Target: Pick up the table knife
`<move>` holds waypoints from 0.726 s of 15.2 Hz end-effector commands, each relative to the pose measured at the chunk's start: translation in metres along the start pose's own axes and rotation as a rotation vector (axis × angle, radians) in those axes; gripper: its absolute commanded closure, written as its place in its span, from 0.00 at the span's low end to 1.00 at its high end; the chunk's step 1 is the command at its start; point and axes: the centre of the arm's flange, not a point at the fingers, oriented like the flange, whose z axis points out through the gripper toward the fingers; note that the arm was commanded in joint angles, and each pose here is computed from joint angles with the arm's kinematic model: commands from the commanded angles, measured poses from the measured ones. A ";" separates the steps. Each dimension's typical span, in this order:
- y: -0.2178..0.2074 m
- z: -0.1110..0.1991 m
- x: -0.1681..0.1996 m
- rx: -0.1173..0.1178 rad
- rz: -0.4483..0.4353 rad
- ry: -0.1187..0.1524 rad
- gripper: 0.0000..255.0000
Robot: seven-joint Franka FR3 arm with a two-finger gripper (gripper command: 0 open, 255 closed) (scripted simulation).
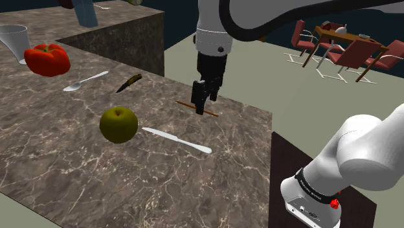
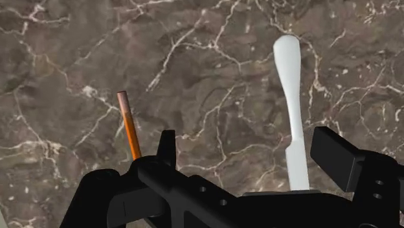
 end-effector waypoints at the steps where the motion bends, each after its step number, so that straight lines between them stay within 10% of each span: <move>1: -0.023 0.013 0.017 -0.002 -0.023 -0.024 0.00; 11: -0.087 0.070 0.059 -0.009 -0.091 -0.095 0.00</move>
